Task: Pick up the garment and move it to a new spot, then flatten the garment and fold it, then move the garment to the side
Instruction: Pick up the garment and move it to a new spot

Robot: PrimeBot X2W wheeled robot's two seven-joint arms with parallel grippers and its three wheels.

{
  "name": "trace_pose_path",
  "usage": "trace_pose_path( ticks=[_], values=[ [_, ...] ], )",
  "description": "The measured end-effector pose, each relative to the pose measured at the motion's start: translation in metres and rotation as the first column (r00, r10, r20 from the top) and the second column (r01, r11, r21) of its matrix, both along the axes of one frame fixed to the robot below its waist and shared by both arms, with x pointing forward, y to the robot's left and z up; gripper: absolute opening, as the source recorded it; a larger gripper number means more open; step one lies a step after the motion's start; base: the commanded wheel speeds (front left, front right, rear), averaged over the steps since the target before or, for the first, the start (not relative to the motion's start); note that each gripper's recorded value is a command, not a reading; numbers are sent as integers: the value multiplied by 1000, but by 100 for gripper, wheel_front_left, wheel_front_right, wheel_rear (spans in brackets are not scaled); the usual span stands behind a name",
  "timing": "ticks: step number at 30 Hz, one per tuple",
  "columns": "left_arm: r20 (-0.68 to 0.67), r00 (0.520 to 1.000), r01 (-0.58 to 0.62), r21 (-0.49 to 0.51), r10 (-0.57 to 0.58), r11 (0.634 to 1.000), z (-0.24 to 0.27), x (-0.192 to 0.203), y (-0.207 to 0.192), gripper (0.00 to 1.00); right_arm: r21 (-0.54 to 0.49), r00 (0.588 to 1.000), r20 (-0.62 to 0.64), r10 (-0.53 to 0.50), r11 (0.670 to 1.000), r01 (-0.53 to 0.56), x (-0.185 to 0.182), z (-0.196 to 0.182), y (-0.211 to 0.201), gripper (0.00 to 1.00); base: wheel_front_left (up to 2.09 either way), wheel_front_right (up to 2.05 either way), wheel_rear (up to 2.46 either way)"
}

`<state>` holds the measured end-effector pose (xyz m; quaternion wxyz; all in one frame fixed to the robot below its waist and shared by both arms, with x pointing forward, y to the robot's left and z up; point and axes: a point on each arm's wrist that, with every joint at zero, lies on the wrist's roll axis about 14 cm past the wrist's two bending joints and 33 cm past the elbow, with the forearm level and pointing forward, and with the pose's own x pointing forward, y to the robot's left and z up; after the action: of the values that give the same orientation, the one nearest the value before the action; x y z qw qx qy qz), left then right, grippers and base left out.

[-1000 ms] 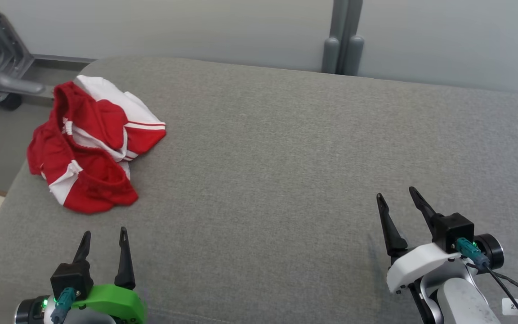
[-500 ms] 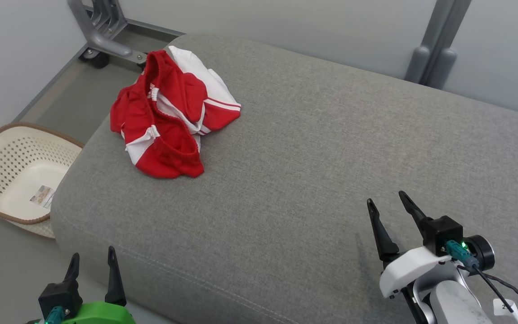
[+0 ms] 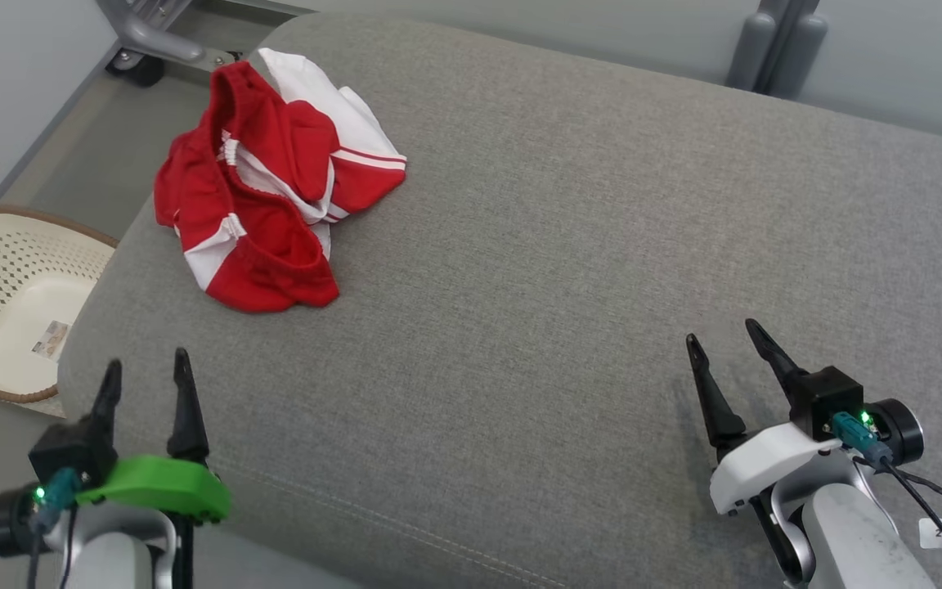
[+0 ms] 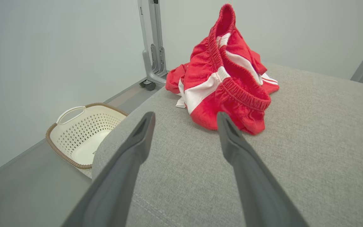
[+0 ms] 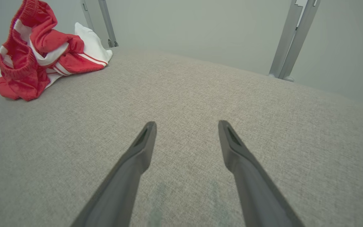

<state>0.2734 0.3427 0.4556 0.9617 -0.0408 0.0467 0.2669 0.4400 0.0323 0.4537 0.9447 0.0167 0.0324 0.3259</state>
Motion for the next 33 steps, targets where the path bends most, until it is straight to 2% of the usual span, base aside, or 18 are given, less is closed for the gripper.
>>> trace_pose_path(
  ticks=[5,11,14,18,21,27,33],
  values=[
    [43,996,69,90,-73,994,33,49,20,100,-10,999,-11,-42,999,42,12,-9,-18,100,0,0,0],
    [13,987,151,208,-157,966,62,110,42,100,-16,996,-17,-85,996,85,25,-18,-37,100,0,0,0],
    [2,982,184,223,-189,957,71,142,49,100,-23,993,-27,-111,994,110,31,-25,-48,100,0,0,0],
    [-49,965,263,191,-259,946,63,180,38,100,-40,988,-37,-151,988,149,37,-34,-66,100,0,0,0],
    [-124,952,298,157,-281,942,46,194,39,100,-41,982,-38,-183,982,182,41,-36,-78,100,0,0,0],
    [-242,936,275,52,-255,960,-4,202,48,100,-71,963,-61,-262,964,257,44,-51,-112,100,0,0,0],
    [-292,933,226,25,-210,974,-33,204,50,100,-91,951,-78,-301,952,293,42,-62,-129,100,0,0,0]
  ],
)
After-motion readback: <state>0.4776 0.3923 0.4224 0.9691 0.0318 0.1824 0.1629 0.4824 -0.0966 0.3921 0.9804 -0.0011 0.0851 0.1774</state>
